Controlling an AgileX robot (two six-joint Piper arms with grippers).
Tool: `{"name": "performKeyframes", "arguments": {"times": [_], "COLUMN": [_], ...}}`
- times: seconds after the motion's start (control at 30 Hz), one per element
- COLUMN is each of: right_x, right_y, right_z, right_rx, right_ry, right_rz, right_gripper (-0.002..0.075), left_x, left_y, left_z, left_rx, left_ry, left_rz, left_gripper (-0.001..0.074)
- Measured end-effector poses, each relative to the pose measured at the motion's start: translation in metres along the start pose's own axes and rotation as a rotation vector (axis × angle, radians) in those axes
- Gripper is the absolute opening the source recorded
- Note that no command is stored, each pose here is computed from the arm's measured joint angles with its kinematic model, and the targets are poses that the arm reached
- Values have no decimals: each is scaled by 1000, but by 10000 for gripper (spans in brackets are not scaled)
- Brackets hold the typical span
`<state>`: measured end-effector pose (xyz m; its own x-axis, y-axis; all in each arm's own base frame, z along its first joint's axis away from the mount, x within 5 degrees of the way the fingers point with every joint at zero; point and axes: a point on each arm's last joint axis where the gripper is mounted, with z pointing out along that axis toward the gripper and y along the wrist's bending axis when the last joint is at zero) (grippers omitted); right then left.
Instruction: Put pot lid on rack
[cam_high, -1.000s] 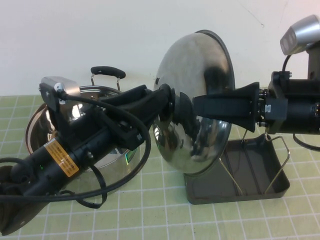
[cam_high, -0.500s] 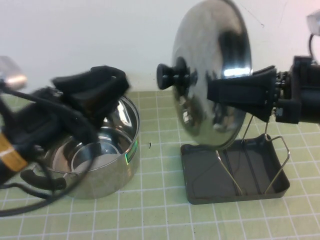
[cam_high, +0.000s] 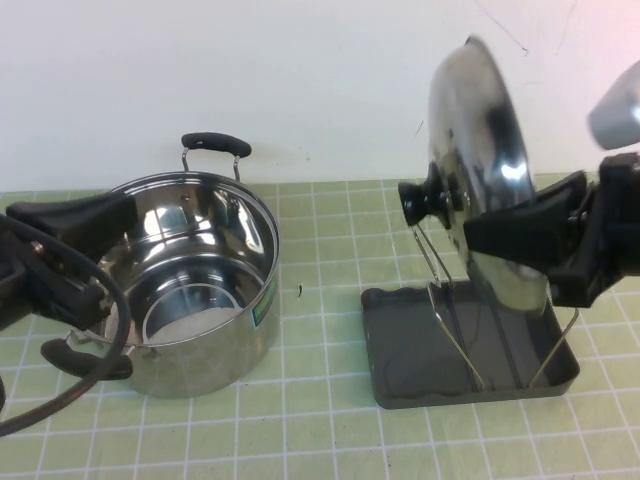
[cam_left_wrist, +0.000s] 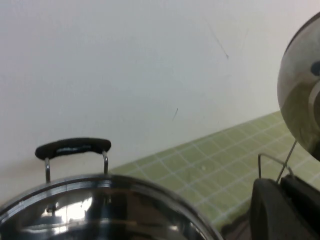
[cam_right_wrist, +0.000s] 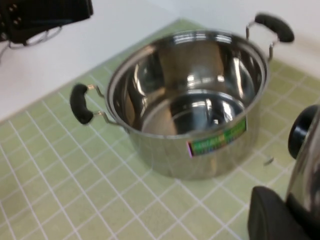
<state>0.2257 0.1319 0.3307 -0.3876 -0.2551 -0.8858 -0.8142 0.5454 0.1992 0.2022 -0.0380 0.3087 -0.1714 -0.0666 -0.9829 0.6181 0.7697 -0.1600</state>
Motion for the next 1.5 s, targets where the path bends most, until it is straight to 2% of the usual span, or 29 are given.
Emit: {"name": "performKeyframes", "arguments": {"times": [0.3, 0.5, 0.6, 0.8, 0.97, 1.13, 1.3, 1.5], "right_x": [23, 29, 29, 30, 24, -1, -12, 26], "right_y": [-25, -32, -35, -36, -33, -17, 24, 70], "right_z": [34, 42, 43, 43, 33, -16, -78, -122], "right_rx": [-10, 7, 24, 28, 46, 130, 246, 359], "right_ry": [119, 139, 137, 138, 115, -13, -170, -302], "right_rz": [94, 94, 87, 83, 63, -37, -193, -351], "right_gripper": [44, 48, 75, 196, 202, 164, 119, 76], "left_x": [9, 12, 13, 13, 12, 3, -12, -17], "left_y": [0, -1, -1, 0, 1, -10, -28, -52], "left_z": [0, 0, 0, 0, -2, -14, -44, -83], "left_rx": [11, 18, 20, 10, -16, -52, -205, -379], "left_ry": [94, 128, 135, 137, 136, 128, 82, -85], "left_rz": [24, 49, 53, 54, 65, 140, 193, 267], "left_gripper": [1, 1, 1, 1, 1, 0, 0, 0]}}
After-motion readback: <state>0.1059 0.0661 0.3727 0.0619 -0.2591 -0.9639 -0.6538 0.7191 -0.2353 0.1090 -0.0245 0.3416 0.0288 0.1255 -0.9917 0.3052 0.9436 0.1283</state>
